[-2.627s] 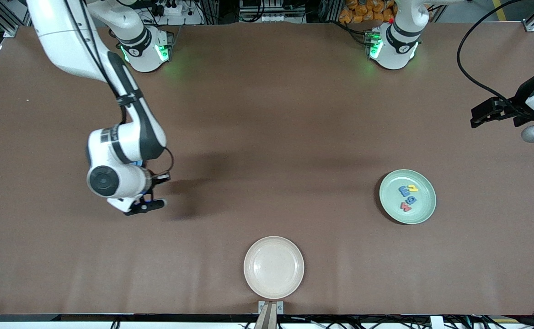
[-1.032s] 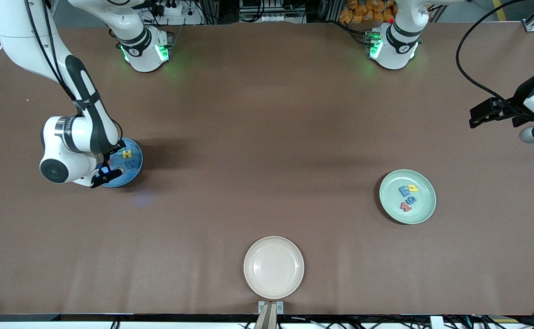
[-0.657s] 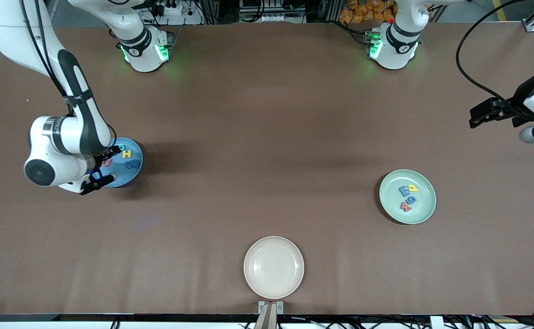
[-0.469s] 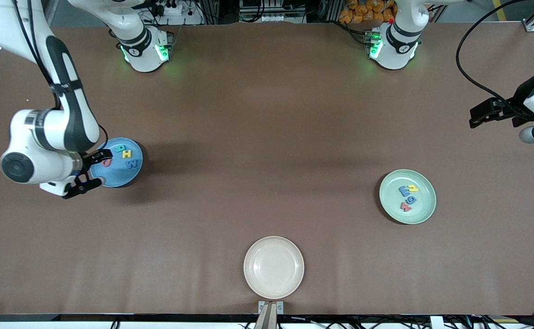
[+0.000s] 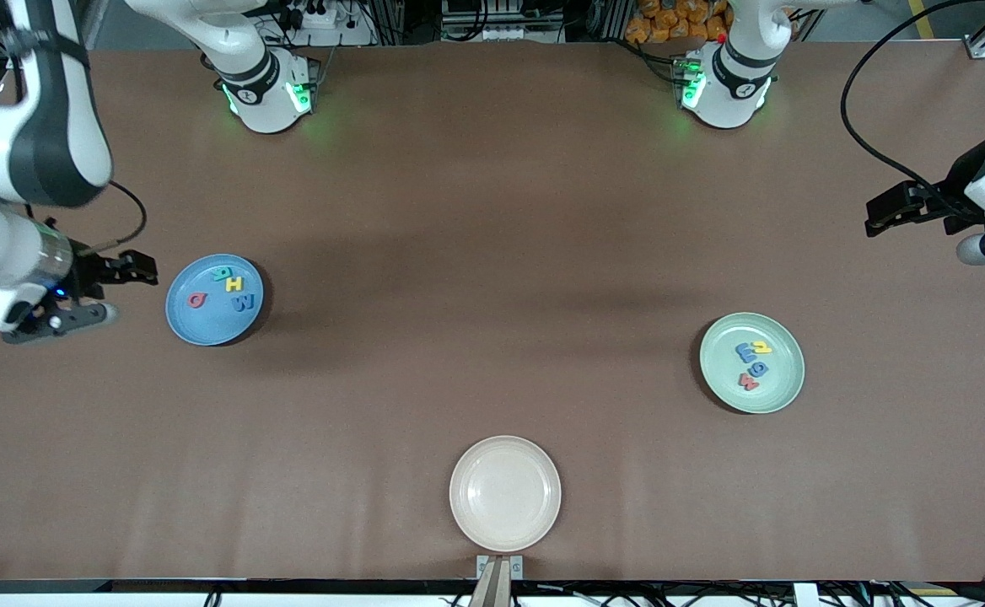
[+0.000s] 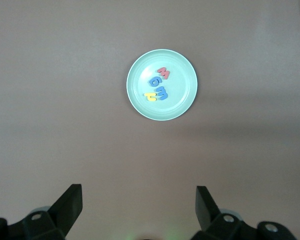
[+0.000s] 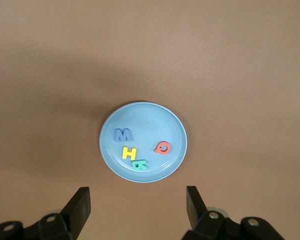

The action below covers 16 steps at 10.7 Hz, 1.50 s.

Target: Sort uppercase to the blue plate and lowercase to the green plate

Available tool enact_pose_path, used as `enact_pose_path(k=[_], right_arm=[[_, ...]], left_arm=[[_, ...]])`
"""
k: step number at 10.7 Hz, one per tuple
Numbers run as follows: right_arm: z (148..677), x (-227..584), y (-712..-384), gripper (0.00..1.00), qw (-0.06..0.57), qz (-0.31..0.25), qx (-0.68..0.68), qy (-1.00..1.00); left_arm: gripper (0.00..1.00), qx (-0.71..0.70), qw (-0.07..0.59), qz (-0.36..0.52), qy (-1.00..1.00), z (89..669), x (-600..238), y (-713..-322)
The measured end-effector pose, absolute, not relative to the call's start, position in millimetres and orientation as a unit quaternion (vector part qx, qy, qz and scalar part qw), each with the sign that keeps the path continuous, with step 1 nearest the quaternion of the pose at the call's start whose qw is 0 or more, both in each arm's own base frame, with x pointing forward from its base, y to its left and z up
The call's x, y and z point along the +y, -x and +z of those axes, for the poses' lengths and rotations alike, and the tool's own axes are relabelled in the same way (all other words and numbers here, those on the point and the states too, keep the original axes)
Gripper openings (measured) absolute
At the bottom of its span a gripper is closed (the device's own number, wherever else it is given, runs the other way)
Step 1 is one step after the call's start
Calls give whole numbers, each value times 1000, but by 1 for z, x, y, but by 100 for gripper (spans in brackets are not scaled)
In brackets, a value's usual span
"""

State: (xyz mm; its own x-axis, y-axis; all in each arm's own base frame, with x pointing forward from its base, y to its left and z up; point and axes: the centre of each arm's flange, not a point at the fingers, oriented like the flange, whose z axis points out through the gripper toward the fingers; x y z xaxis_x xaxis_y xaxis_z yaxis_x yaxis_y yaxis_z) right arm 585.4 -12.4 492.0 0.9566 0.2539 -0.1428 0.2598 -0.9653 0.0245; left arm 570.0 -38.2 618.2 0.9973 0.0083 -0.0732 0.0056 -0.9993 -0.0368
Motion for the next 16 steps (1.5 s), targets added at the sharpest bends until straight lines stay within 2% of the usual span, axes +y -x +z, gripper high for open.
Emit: enact_pose_path(k=[1, 3, 6, 16], right_arm=[[526, -2, -581, 89, 24, -43, 119, -992], [582, 18, -573, 99, 26, -3, 98, -995], [624, 43, -564, 100, 25, 25, 91, -995], [610, 34, -563, 100, 25, 49, 81, -995]], left_arm=[[100, -4, 18, 37, 999, 618, -38, -570], [100, -4, 18, 37, 999, 618, -38, -570], [100, -4, 18, 37, 999, 618, -38, -570], [100, -7, 18, 34, 999, 621, -34, -568]])
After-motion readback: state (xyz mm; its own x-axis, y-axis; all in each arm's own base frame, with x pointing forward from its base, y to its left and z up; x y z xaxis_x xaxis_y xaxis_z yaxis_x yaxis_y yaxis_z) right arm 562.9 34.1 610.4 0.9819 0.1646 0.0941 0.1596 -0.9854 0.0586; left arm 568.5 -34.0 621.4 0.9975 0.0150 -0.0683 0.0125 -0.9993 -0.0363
